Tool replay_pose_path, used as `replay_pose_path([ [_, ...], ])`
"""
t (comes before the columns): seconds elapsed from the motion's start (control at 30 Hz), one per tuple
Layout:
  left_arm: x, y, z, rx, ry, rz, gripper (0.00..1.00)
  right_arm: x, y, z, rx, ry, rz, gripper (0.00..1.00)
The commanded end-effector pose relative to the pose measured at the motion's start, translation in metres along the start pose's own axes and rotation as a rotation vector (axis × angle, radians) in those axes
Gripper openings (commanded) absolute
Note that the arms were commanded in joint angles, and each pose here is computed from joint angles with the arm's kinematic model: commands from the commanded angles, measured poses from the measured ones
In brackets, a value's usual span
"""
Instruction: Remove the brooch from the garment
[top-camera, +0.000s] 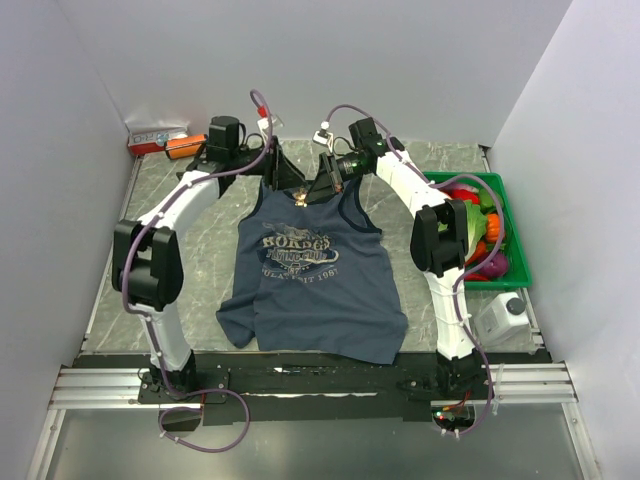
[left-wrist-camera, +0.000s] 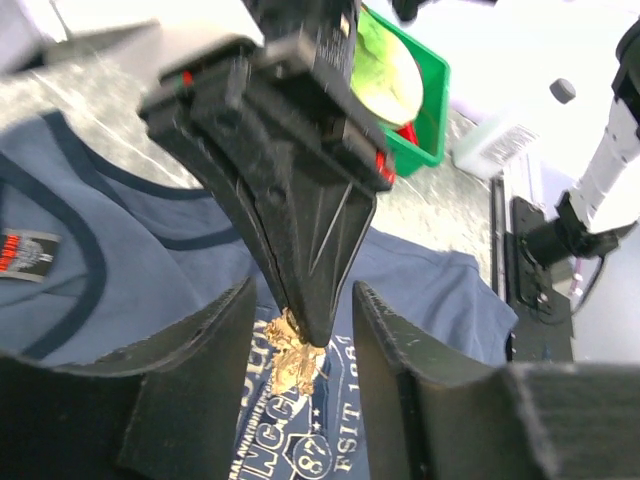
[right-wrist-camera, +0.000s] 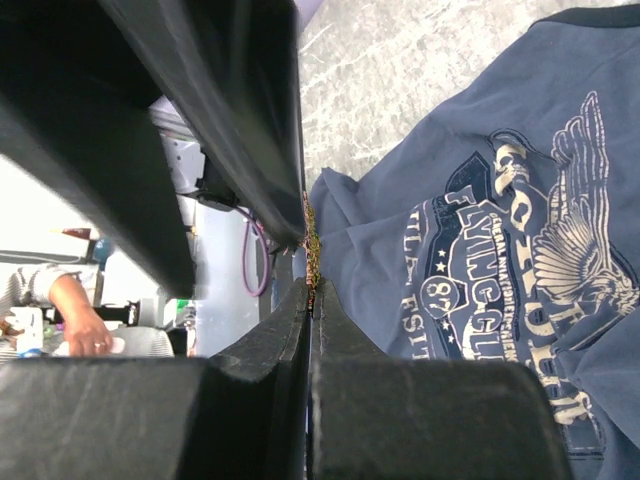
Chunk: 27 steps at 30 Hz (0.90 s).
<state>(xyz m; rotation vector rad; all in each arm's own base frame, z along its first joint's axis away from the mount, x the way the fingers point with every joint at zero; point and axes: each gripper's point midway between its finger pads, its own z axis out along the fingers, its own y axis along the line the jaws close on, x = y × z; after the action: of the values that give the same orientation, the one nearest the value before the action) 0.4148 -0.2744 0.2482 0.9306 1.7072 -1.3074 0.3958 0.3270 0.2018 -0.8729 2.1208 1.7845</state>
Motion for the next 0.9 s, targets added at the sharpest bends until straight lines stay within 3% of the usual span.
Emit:
replay_pose_path([
  [0.0,-0.062,-0.022,-0.024,-0.077,-0.088,0.100,0.53,-0.018,0.027,-0.009,0.001,-0.021,-0.120,0.00],
  [0.03,-0.066,-0.026,-0.028,-0.078,-0.093,0.102,0.60,-0.020,0.033,-0.011,0.009,-0.024,-0.159,0.00],
  [0.1,-0.070,-0.026,-0.034,-0.095,-0.107,0.086,0.63,-0.023,0.046,-0.016,0.027,-0.021,-0.231,0.00],
  [0.23,-0.069,-0.031,-0.041,-0.097,-0.107,0.070,0.79,-0.025,0.055,-0.026,0.087,-0.009,-0.339,0.00],
  [0.57,-0.049,-0.042,-0.038,0.018,-0.040,0.092,0.81,-0.023,0.072,-0.030,0.135,0.008,-0.477,0.00],
  [0.87,-0.034,-0.042,-0.024,0.093,0.035,0.092,0.72,-0.020,0.071,-0.025,0.186,0.042,-0.523,0.00],
])
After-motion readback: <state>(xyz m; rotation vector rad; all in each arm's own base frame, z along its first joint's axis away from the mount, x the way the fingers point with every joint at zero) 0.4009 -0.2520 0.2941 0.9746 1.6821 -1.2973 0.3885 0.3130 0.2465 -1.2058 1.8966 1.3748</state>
